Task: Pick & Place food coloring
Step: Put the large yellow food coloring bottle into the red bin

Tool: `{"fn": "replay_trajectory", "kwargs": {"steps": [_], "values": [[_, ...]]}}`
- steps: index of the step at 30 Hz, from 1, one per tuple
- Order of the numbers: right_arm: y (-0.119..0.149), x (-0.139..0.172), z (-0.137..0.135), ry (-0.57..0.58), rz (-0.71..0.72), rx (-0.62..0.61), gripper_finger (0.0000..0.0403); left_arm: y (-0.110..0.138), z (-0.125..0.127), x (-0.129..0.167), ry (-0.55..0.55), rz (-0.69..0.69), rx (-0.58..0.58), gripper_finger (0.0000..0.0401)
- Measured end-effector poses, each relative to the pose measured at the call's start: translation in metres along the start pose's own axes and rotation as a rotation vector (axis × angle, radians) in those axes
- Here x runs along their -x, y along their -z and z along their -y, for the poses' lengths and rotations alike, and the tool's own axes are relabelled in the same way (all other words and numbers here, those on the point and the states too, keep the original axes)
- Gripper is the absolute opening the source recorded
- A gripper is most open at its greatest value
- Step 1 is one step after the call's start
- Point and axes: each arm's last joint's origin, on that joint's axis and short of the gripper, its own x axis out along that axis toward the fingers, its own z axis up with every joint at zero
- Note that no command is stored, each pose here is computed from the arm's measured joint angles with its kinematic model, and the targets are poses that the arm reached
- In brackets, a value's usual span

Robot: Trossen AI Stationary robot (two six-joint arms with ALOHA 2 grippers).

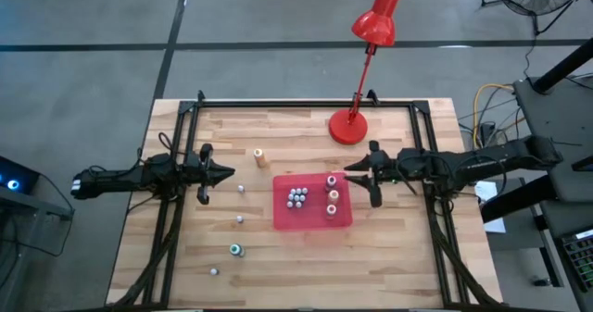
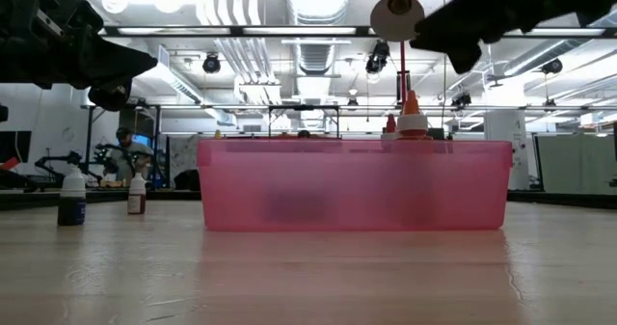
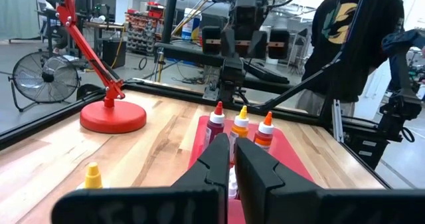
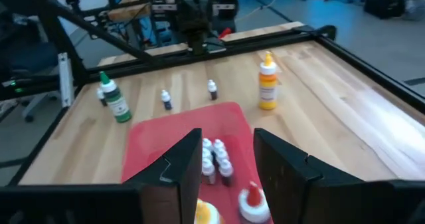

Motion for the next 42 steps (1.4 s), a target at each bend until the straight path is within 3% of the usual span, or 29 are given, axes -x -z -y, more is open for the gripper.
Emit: {"fn": "replay_trajectory", "kwargs": {"steps": [16,31,39,42], "values": [[0.066,0.037,0.035,0.079,0.087,-0.061,0.0128,0.000,0.000,0.000,0.000,0.000,0.000,0.0000],[0.092,0.054,0.051,0.153,0.159,-0.071,0.0128,0.000,0.000,0.000,0.000,0.000,0.000,0.0000],[0.086,0.068,0.058,0.465,0.295,-0.059,0.0128,0.000,0.000,0.000,0.000,0.000,0.000,0.0000],[0.088,0.072,0.060,0.496,0.288,-0.061,0.0128,0.000,0.000,0.000,0.000,0.000,0.000,0.0000]]}}
